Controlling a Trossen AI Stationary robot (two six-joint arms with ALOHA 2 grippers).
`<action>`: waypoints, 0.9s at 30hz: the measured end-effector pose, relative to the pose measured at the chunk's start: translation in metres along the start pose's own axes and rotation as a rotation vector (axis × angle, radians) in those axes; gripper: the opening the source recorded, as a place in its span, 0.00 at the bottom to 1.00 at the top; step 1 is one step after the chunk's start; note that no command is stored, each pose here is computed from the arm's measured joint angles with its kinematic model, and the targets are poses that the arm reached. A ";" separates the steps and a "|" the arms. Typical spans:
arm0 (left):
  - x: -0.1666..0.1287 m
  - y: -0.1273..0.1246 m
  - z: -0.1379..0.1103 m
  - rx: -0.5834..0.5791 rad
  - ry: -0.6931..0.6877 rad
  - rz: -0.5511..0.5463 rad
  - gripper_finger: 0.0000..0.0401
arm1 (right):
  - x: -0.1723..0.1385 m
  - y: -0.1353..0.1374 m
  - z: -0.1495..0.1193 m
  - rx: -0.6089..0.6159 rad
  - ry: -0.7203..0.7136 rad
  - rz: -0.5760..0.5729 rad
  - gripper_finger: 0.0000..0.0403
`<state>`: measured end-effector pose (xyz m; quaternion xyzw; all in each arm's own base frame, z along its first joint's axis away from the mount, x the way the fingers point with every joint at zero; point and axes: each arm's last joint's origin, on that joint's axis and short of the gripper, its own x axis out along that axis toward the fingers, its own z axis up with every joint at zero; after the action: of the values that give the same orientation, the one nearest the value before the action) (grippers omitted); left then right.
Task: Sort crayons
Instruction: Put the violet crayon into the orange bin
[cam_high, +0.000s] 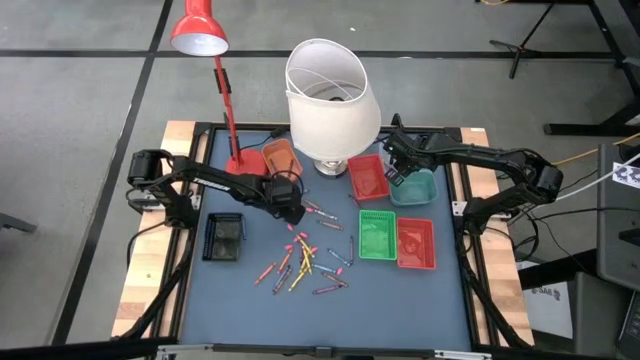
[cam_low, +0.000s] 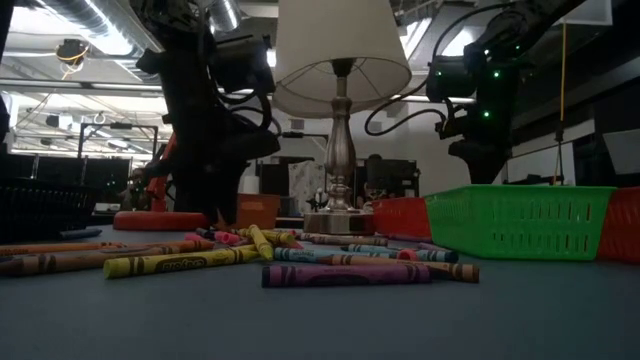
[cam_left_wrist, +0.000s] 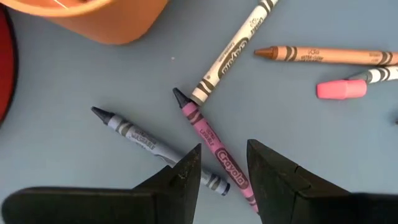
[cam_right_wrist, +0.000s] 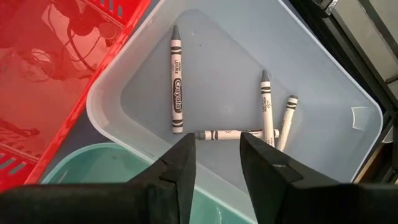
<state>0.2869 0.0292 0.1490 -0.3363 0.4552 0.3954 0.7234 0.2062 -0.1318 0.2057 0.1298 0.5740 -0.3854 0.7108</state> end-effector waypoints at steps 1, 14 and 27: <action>0.000 0.000 0.000 -0.002 -0.004 0.002 0.28 | 0.000 0.000 0.000 0.000 0.000 0.000 0.31; 0.000 0.000 0.000 -0.016 -0.015 0.009 0.28 | 0.000 0.000 0.000 0.000 0.000 0.000 0.31; 0.000 0.000 0.001 -0.016 -0.022 0.014 0.28 | 0.000 0.000 0.000 -0.001 0.000 0.000 0.31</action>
<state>0.2869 0.0299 0.1490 -0.3344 0.4464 0.4075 0.7231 0.2063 -0.1317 0.2057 0.1297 0.5741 -0.3850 0.7109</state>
